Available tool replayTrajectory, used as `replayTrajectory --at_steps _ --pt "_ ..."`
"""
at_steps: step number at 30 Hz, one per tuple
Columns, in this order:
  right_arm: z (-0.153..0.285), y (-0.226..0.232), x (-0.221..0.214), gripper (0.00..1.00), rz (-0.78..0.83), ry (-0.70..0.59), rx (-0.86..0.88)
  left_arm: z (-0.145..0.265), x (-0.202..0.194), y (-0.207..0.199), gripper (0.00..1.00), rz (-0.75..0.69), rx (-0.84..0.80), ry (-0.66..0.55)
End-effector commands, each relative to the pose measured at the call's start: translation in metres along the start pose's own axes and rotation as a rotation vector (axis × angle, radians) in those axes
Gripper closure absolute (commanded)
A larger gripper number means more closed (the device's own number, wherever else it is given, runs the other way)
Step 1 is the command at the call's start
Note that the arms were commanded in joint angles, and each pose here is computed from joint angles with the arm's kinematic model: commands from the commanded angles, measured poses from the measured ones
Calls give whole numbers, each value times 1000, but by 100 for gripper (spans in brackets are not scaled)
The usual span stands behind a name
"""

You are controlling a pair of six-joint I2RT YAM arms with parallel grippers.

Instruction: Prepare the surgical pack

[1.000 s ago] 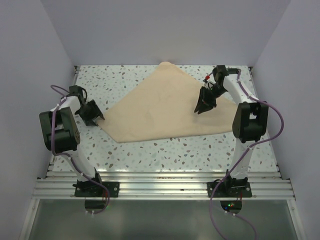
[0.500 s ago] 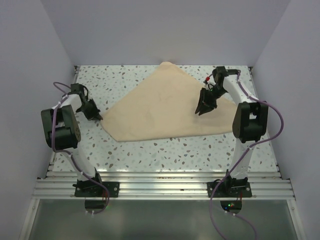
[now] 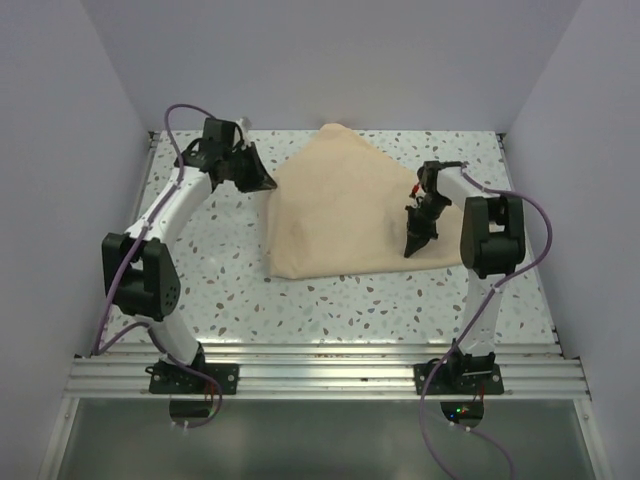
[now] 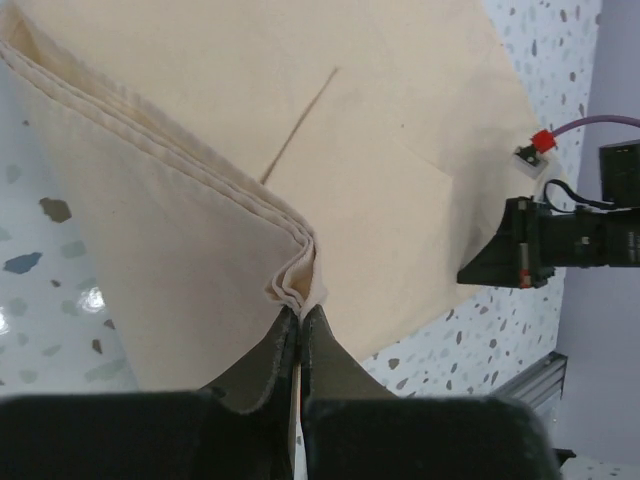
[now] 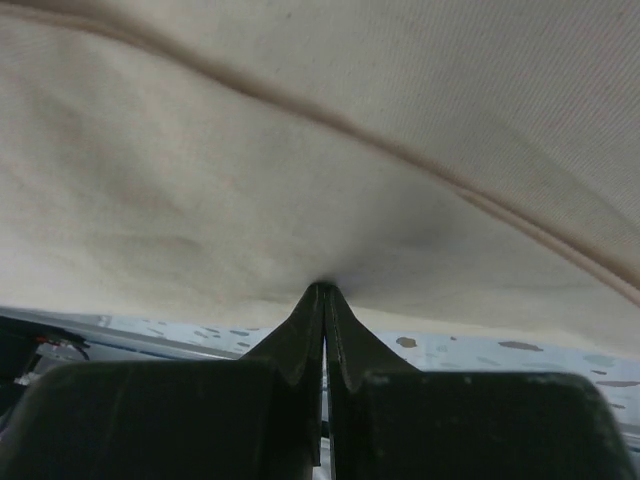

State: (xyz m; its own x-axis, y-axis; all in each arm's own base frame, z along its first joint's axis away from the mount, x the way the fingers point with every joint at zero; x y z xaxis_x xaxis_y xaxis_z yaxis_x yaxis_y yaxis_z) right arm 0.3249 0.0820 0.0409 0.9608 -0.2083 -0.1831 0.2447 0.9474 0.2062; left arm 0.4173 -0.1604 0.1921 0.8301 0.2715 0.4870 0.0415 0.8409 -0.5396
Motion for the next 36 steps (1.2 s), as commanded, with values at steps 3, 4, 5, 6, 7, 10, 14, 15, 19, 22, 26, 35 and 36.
replayTrajectory --at_steps 3,4,5,6,7,10,14,15,19,22,26,35,36 --pt "-9 -20 16 100 8 -33 -108 -17 9 -71 100 -8 -154 4" --pt "-9 -25 17 100 3 -28 -123 -26 5 -76 100 -13 -160 26" --pt "-10 -26 19 100 0 -30 -124 -25 9 -88 100 -28 -182 19" --pt "-11 -28 19 100 -4 -26 -128 -30 3 -100 100 -46 -197 36" --pt "-12 -28 20 100 -5 -28 -131 -37 7 -108 100 -56 -208 38" --pt "-16 -28 20 100 -7 -15 -123 -53 1 -130 100 -73 -251 77" --pt "-20 -23 22 100 -7 -1 -92 -77 -8 -150 100 -93 -291 114" --pt "-20 -22 23 100 -6 -4 -90 -81 -12 -155 100 -101 -300 126" --pt "-16 -14 27 100 -8 -5 -66 -108 -25 -161 100 -107 -313 170" --pt "-14 -10 30 100 -11 -12 -49 -122 -30 -164 100 -106 -330 184" --pt "-16 -11 29 100 -12 -4 -55 -139 -39 -167 100 -97 -347 217" --pt "-22 -12 27 100 -20 8 -47 -151 -63 -189 100 -119 -390 267" --pt "-22 -11 28 100 -19 5 -46 -151 -66 -190 100 -121 -391 271"
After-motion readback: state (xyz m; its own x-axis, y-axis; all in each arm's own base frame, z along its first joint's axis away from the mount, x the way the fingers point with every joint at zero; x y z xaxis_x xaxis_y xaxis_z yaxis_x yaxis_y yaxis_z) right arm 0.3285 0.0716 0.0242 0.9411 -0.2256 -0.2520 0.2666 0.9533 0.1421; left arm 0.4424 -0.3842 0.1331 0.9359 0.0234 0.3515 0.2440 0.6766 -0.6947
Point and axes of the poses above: each gripper's point midway between its finger pads, its own z axis back along the fingers, its own y axis along the line the jaws close on, x = y × z, the point moved 1 cm from there along z, back along the fingers, and after that the axes turned 3 degrees about -z, right-handed, at the moved point
